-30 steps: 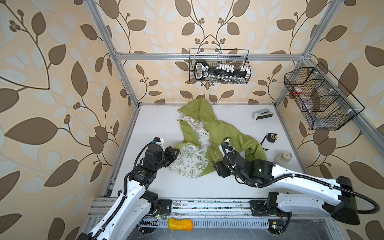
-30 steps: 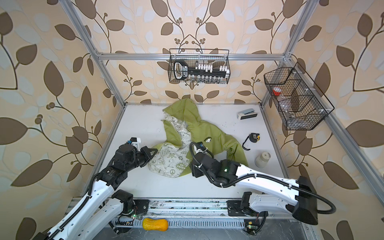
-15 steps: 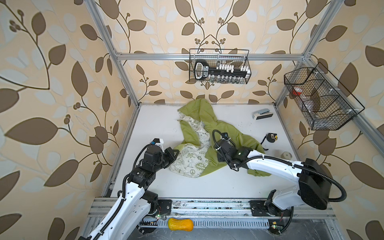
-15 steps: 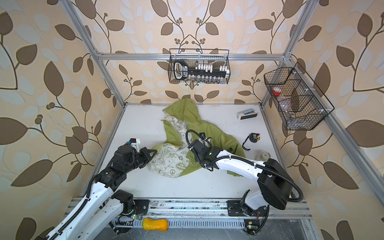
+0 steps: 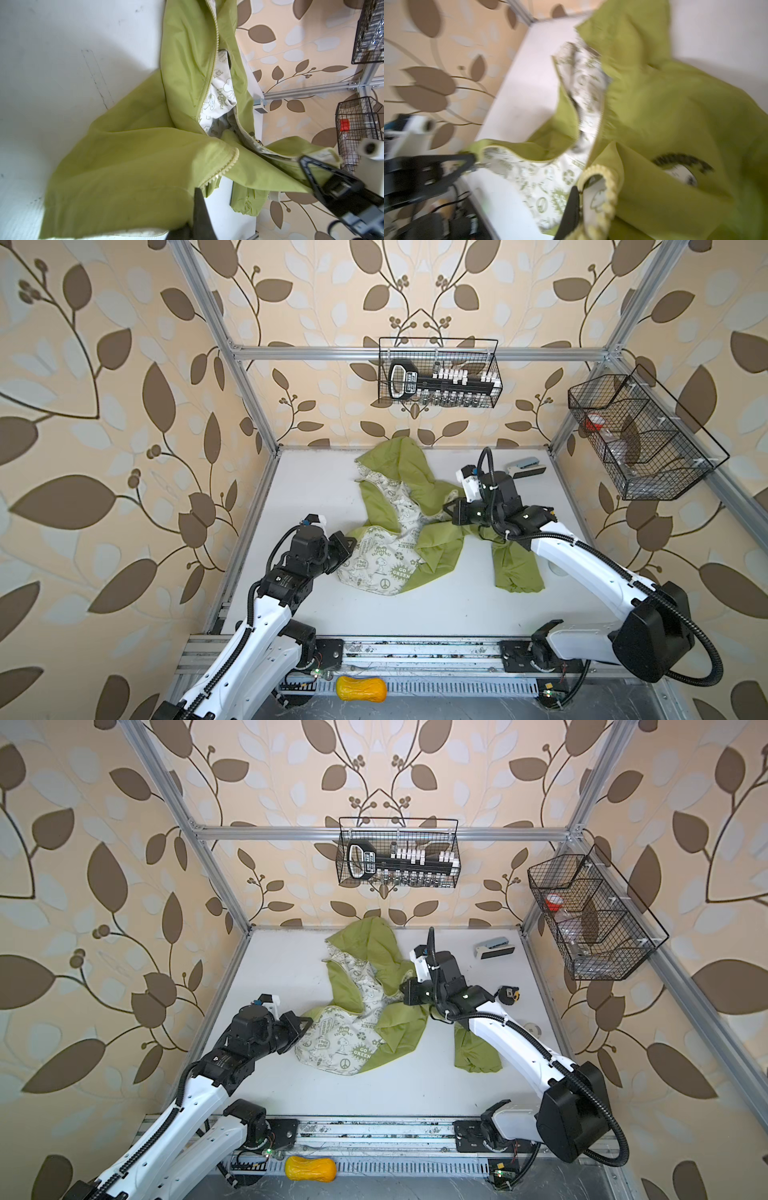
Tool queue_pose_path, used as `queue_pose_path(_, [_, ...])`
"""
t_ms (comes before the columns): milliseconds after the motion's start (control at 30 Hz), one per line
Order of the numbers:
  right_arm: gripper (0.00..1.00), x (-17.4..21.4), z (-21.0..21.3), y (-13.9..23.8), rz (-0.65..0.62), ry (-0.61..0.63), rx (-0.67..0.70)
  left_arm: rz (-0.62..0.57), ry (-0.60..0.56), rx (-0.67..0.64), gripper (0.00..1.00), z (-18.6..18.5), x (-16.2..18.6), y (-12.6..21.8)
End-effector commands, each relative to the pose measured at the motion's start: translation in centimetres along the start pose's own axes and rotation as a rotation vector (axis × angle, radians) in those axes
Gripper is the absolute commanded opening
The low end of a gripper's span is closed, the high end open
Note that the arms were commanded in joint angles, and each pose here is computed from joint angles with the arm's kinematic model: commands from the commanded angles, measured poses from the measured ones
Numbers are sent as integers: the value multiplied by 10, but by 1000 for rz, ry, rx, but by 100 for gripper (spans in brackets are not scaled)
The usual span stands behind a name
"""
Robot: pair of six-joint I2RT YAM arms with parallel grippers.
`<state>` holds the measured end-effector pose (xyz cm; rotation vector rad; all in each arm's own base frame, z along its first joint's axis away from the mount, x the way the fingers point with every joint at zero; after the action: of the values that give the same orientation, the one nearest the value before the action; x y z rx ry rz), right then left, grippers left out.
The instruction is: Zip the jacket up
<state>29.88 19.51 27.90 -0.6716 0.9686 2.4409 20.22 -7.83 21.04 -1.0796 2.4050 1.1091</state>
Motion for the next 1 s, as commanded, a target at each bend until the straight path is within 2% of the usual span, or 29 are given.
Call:
queue_pose_path(0, [0,-16,61,12,84,95,-395,-114,-64,-68,0,-10,-27,18])
queue_pose_path(133, [0,-28,82,27,96,119,-559,-157,-87,-138,0,-12,-40,31])
queue_pose_path(200, [0,-31,68,29,87,88,-569,-169,-97,-142,0,-14,-45,34])
queue_pose_path(267, [0,-32,31,20,68,3,-472,-166,-102,-132,0,-16,-47,34])
queue_pose_path(367, [3,-15,-37,-5,93,-96,-193,-132,-93,-98,0,-16,-44,26])
queue_pose_path(400, [9,-9,-60,-13,105,-121,-64,-119,-86,-83,0,-15,-41,22])
queue_pose_path(467, [14,1,-91,-25,137,-154,107,-96,-69,-65,0,-11,-35,14])
queue_pose_path(533, [32,6,-116,-29,140,-201,247,-74,-57,-49,0,-7,-29,9])
queue_pose_path(633, [47,1,-128,-24,98,-228,316,-37,-48,-41,0,-4,-23,5])
queue_pose_path(800, [54,-12,-120,13,-45,-214,443,-8,-38,-27,0,0,-15,1])
queue_pose_path(967, [70,-6,-110,55,-191,-223,497,1,-26,-7,0,3,-9,-2])
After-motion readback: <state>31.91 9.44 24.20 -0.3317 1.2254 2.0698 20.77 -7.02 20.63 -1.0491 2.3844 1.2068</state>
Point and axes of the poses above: each gripper's point midway between its finger pads, its own y axis back along the fingers, its own z axis along the line the jaws close on, x = y × z, the point moved 7 cm from there along y, back along the fingers, and after that the axes turned 13 degrees about -y, right-handed, at the moved point
